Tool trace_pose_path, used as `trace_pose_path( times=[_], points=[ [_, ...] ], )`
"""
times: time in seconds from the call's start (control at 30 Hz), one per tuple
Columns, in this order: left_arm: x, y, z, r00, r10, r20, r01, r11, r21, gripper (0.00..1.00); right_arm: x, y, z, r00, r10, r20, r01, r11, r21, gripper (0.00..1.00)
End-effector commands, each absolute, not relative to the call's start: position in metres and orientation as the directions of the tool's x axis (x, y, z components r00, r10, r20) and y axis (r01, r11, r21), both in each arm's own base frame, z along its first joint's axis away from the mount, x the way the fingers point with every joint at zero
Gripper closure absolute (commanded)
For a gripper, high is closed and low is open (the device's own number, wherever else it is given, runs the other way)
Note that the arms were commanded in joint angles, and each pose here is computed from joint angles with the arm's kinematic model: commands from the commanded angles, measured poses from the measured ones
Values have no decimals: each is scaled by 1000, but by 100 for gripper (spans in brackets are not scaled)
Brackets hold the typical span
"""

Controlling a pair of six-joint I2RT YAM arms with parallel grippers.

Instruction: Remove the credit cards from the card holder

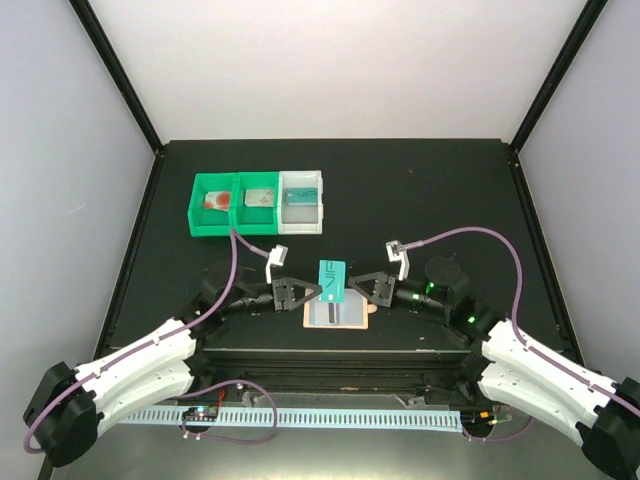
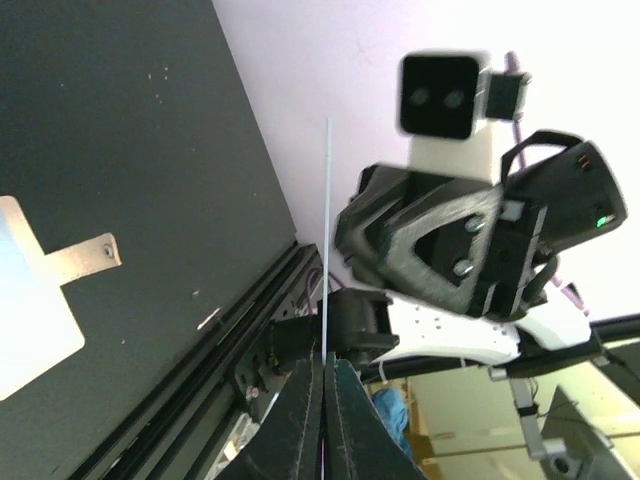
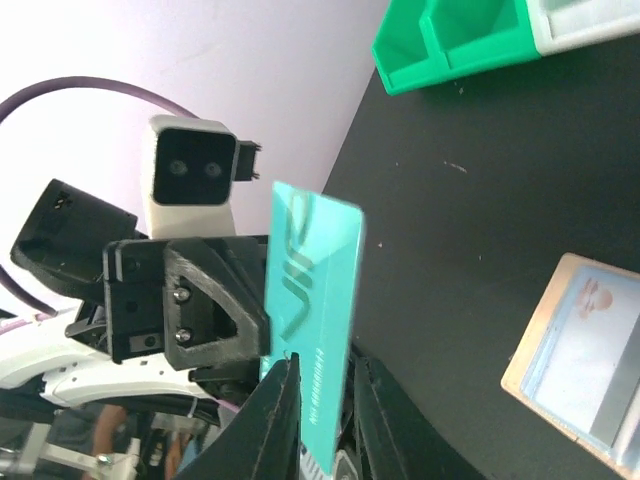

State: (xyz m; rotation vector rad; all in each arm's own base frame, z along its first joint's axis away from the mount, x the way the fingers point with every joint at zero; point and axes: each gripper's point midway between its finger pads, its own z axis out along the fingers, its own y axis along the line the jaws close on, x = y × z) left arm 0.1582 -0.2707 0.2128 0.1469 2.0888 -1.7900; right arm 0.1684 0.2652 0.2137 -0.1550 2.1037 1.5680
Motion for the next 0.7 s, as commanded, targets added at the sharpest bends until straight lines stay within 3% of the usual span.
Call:
trace_pose_path(
  times=[0.0, 0.2, 0.67],
  points=[
    [146, -268, 214, -907, -88, -412, 388, 207, -898, 99, 163, 261, 240, -787, 113, -607, -533, 373, 760, 83],
    [124, -264, 208, -895, 45, -445, 443, 218, -870, 98, 156, 264, 268, -678, -88, -730, -694, 402, 597, 81],
    [91, -260, 218, -815, 229, -531, 567, 136, -812, 98, 122, 291, 259, -648, -381, -659, -751, 179, 635, 76]
  ],
)
